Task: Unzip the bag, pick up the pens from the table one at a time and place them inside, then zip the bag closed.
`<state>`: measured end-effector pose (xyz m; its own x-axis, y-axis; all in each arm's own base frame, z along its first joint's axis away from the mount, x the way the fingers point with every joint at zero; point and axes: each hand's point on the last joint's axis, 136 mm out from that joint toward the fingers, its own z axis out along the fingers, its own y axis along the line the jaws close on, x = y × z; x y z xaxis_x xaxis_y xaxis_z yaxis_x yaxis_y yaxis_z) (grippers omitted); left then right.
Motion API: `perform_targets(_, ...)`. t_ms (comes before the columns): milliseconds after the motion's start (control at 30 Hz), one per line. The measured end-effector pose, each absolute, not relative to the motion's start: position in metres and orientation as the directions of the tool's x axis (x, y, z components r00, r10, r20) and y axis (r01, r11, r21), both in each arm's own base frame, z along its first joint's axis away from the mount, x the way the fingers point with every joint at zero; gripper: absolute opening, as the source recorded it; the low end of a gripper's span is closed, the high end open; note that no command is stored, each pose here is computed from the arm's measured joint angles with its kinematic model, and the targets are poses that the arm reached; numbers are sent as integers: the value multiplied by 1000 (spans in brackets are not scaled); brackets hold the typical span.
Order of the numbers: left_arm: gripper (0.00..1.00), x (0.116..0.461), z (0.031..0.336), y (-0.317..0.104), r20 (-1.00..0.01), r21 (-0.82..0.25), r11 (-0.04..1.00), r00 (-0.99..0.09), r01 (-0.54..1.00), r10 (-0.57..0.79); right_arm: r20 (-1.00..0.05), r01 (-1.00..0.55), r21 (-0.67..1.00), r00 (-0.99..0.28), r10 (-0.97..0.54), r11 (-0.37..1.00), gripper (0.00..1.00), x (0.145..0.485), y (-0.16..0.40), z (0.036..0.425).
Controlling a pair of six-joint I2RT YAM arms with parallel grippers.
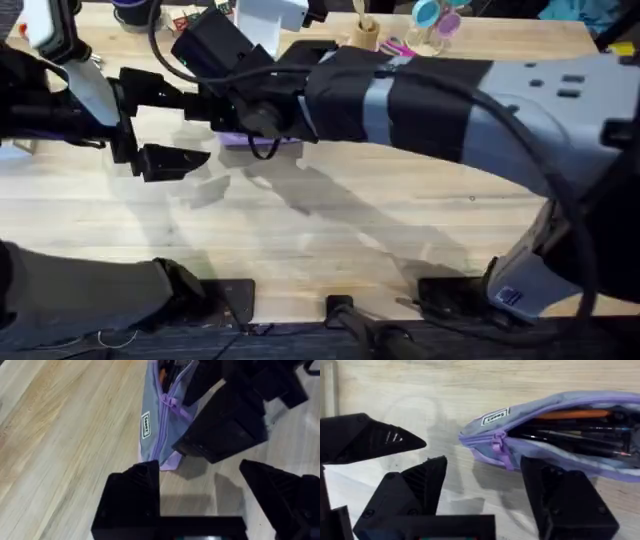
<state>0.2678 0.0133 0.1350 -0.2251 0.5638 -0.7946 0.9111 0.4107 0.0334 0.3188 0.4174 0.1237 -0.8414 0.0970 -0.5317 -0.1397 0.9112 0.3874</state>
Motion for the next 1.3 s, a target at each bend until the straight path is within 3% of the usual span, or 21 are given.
perform_targets(233,994,268,135,13,-794,33,411,-225,911,564,-534,-120,377,-838,109,918,768,329,416,110)
perform_targets(700,992,268,135,13,-795,34,411,-225,911,564,-595,-87,348,-790,148,933,741,344,410,112)
perform_targets(833,993,268,135,14,-794,37,411,-223,911,566,-613,-83,351,-773,162,933,596,348,410,116)
perform_targets(967,993,268,135,14,-794,37,411,-223,911,565,-627,-80,357,-759,175,931,377,352,410,119)
perform_targets(1133,993,268,135,14,-794,37,411,-223,911,566,-630,-78,356,-756,177,931,306,352,410,119)
perform_targets(1300,993,268,135,14,-794,37,411,-223,911,566,-633,-72,347,-753,177,935,176,353,407,119)
